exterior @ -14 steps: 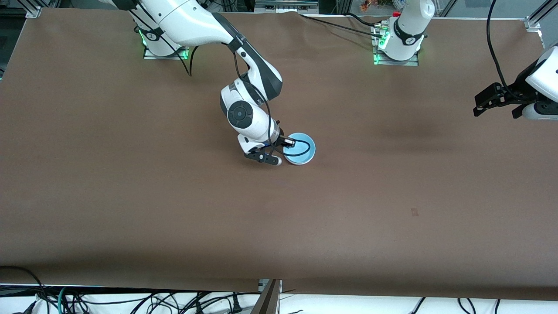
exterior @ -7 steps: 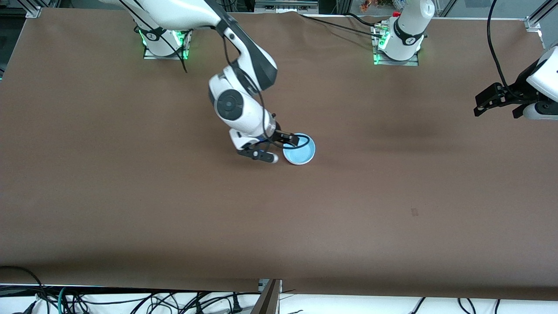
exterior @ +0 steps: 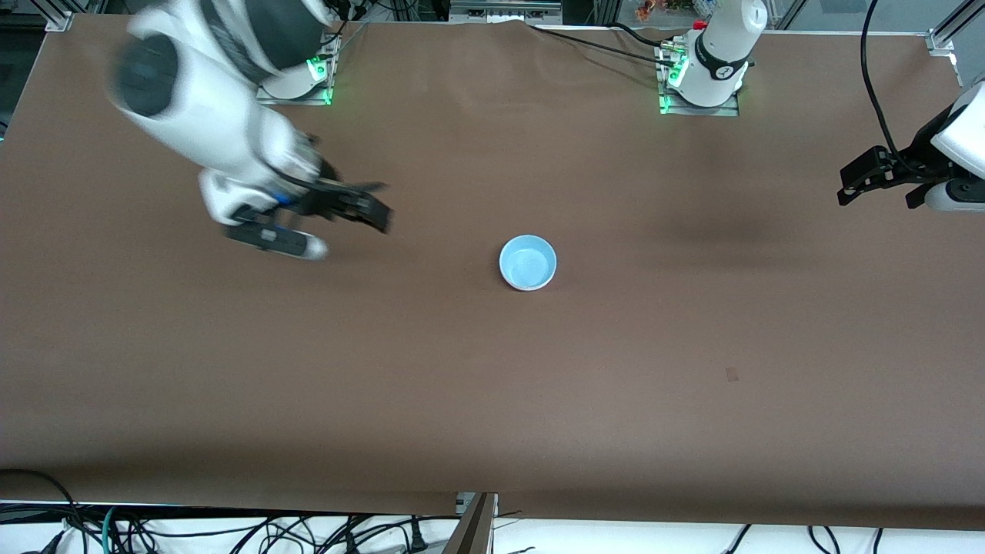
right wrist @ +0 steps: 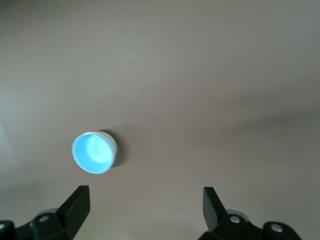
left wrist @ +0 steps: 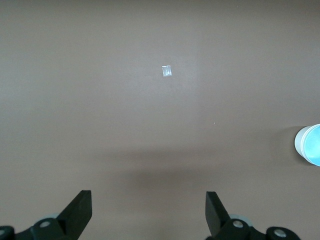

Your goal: Stack pink and blue bowls on white bowl

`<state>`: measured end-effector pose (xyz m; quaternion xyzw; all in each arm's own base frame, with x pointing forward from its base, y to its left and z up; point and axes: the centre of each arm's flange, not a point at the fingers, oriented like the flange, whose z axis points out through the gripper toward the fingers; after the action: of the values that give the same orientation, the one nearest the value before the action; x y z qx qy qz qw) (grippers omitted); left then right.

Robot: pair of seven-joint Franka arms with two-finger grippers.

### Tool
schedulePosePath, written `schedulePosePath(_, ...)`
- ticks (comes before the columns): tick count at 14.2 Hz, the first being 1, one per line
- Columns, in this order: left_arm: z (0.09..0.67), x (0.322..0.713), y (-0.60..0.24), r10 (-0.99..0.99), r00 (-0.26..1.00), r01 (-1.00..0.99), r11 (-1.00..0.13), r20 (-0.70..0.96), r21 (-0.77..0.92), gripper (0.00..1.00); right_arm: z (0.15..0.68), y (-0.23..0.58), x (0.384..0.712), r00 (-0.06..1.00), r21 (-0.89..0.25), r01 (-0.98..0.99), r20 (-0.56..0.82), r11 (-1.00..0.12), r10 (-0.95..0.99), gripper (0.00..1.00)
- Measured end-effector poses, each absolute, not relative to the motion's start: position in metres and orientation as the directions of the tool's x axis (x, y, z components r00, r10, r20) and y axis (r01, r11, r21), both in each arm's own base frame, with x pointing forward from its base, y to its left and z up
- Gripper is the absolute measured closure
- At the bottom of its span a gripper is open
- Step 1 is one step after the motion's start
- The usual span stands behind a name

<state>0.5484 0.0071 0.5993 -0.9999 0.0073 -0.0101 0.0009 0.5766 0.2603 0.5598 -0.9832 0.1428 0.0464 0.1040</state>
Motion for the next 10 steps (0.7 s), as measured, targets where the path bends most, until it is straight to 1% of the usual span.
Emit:
schedulePosePath(2, 0.599, 0.548, 0.007, -0.014, 1.0, -0.014, -1.0, 0.02, -0.002, 0.0, 0.582, 0.214, 0.577, 0.95, -0.192, -0.309, -0.118, -0.932, -0.29, 0.0)
schedulePosePath(3, 0.599, 0.548, 0.007, -0.014, 1.0, -0.014, -1.0, 0.02, -0.002, 0.0, 0.584, 0.197, 0.578, 0.944, -0.177, -0.324, -0.118, -0.929, -0.307, 0.0)
schedulePosePath(7, 0.6, 0.548, 0.006, -0.016, 1.0, -0.016, -1.0, 0.021, -0.002, 0.0, 0.586, 0.157, 0.58, 0.937, -0.084, -0.348, -0.074, -0.934, -0.342, 0.0)
schedulePosePath(10, 0.6, 0.548, 0.006, -0.016, 1.0, -0.016, -1.0, 0.021, -0.002, 0.0, 0.595, 0.105, 0.573, 0.95, -0.094, -0.309, -0.07, -0.946, -0.304, 0.0)
